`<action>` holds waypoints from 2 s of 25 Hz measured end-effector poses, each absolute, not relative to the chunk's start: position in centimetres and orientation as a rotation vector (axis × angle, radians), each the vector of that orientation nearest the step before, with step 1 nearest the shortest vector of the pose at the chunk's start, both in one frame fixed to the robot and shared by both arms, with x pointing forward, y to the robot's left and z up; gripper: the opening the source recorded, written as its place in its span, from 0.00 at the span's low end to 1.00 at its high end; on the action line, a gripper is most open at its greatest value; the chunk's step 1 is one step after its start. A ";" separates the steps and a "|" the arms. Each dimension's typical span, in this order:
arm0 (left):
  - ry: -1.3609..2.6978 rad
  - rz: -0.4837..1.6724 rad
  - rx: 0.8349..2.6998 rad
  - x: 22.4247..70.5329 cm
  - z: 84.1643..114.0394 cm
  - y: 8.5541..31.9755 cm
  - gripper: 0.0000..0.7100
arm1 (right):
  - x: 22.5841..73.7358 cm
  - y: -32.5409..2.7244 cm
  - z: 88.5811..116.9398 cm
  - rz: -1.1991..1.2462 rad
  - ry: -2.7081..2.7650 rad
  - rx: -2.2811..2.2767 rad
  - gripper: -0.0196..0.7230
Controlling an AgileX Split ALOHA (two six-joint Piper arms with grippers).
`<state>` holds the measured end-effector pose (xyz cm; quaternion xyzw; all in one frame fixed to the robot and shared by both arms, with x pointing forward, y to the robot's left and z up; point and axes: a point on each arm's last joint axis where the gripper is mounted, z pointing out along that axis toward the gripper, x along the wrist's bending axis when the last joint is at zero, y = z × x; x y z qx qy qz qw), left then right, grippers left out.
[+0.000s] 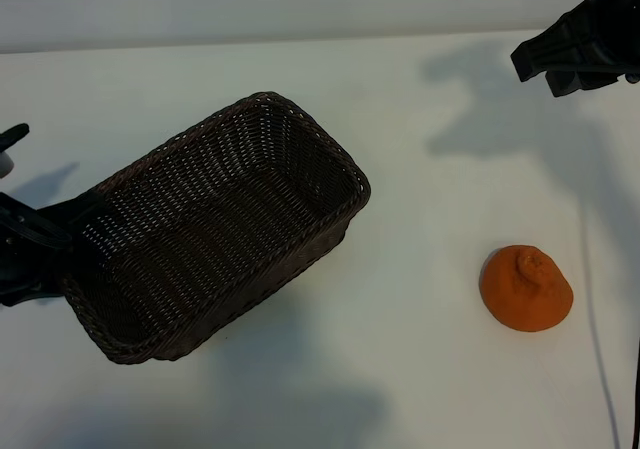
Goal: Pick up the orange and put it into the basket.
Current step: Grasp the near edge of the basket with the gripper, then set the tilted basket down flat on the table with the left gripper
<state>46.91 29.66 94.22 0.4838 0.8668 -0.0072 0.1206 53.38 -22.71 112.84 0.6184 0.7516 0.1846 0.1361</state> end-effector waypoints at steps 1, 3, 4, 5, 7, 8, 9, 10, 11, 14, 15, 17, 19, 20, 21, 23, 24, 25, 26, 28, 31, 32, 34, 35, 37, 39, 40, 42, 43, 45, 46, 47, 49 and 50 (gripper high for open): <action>2.539 -0.029 1.410 47.0 94.0 29.6 0.64 | 53.4 -22.7 112.8 0.529 2.175 1.787 0.47; 2.558 -0.057 1.398 47.2 93.3 29.6 0.64 | 53.4 -22.7 112.8 0.529 2.175 1.787 0.47; 2.564 -0.072 1.395 47.3 93.0 29.5 0.64 | 53.4 -22.7 112.8 0.529 2.175 1.787 0.47; 2.565 -0.085 1.390 47.4 92.8 29.4 0.64 | 53.4 -22.7 112.8 0.530 2.174 1.787 0.47; 2.556 -0.107 1.387 47.7 92.3 29.3 0.64 | 53.4 -22.7 112.8 0.530 2.175 1.786 0.47; 2.545 -0.118 1.386 47.8 92.1 29.2 0.64 | 53.4 -22.7 112.8 0.530 2.175 1.786 0.47; 2.538 -0.130 1.382 47.9 91.9 29.1 0.64 | 53.4 -22.7 112.8 0.530 2.175 1.786 0.47; 2.527 -0.140 1.392 48.0 91.8 29.0 0.64 | 53.4 -22.7 112.8 0.530 2.175 1.786 0.47; 2.517 -0.148 1.398 48.0 91.8 28.9 0.62 | 53.4 -22.7 112.8 0.530 2.175 1.786 0.47; 2.503 -0.157 1.422 47.9 91.7 28.9 0.40 | 53.4 -22.7 112.8 0.531 2.174 1.786 0.47; 2.509 -0.165 1.417 47.8 91.7 28.8 0.28 | 53.4 -22.7 112.8 0.531 2.174 1.786 0.47; 2.505 -0.165 1.428 47.8 91.6 28.9 0.22 | 53.4 -22.7 112.8 0.531 2.174 1.786 0.47; 2.513 -0.186 1.435 47.6 91.6 28.8 0.22 | 53.4 -22.7 112.8 0.531 2.174 1.786 0.47; 2.513 -0.187 1.433 47.6 91.6 28.8 0.22 | 53.4 -22.7 112.8 0.537 2.176 1.790 0.47; 2.514 -0.189 1.434 47.6 91.6 28.8 0.22 | 53.4 -22.7 112.8 0.531 2.174 1.786 0.47; 2.518 -0.201 1.430 47.5 91.6 28.8 0.22 | 53.4 -22.7 112.8 0.531 2.174 1.786 0.47; 2.521 -0.212 1.428 47.5 91.6 28.7 0.22 | 53.4 -22.7 112.8 0.531 2.174 1.786 0.47; 2.524 -0.222 1.429 47.5 91.7 28.7 0.22 | 53.4 -22.7 112.8 0.531 2.174 1.786 0.47; 2.523 -0.234 1.433 47.6 91.9 28.7 0.22 | 53.4 -22.7 112.8 0.531 2.174 1.786 0.47; 2.518 -0.256 1.448 47.9 92.2 28.6 0.22 | 53.4 -22.7 112.8 0.531 2.174 1.786 0.47; 2.505 -0.283 1.476 48.4 93.0 28.5 0.22 | 53.4 -22.7 112.8 0.531 2.174 1.786 0.47; 2.496 -0.285 1.482 48.7 93.4 28.5 0.22 | 53.4 -22.7 112.8 0.531 2.174 1.786 0.47; 2.470 -0.277 1.493 49.2 94.4 28.4 0.22 | 53.4 -22.7 112.8 0.531 2.174 1.786 0.47; 2.452 -0.267 1.495 49.6 95.1 28.4 0.22 | 53.4 -22.7 112.8 0.541 2.177 1.792 0.47; 2.413 -0.247 1.509 50.2 96.7 28.4 0.22 | 53.4 -22.7 112.8 0.531 2.174 1.786 0.47; 2.375 -0.232 1.523 50.7 98.5 28.3 0.22 | 53.4 -22.7 112.8 0.541 2.177 1.792 0.47; 2.356 -0.226 1.534 51.0 99.4 28.3 0.22 | 53.4 -22.7 112.8 0.531 2.174 1.786 0.47; 2.326 -0.215 1.558 51.5 101.0 28.3 0.22 | 53.4 -22.7 112.8 0.531 2.174 1.786 0.47; 2.314 -0.213 1.571 51.7 101.8 28.3 0.22 | 53.4 -22.7 112.8 0.531 2.174 1.786 0.47; 2.306 -0.210 1.595 52.0 102.8 28.3 0.22 | 53.4 -22.7 112.8 0.531 2.174 1.786 0.47; 2.304 -0.203 1.602 52.1 103.1 28.4 0.22 | 53.4 -22.7 112.8 0.541 2.177 1.792 0.47; 2.303 -0.198 1.612 52.1 103.4 28.4 0.22 | 53.4 -22.7 112.8 0.531 2.174 1.786 0.47; 2.309 -0.198 1.628 52.1 103.6 28.5 0.22 | 53.4 -22.7 112.8 0.531 2.174 1.786 0.47; 2.311 -0.199 1.636 52.0 103.6 28.5 0.22 | 53.4 -22.7 112.8 0.531 2.174 1.786 0.47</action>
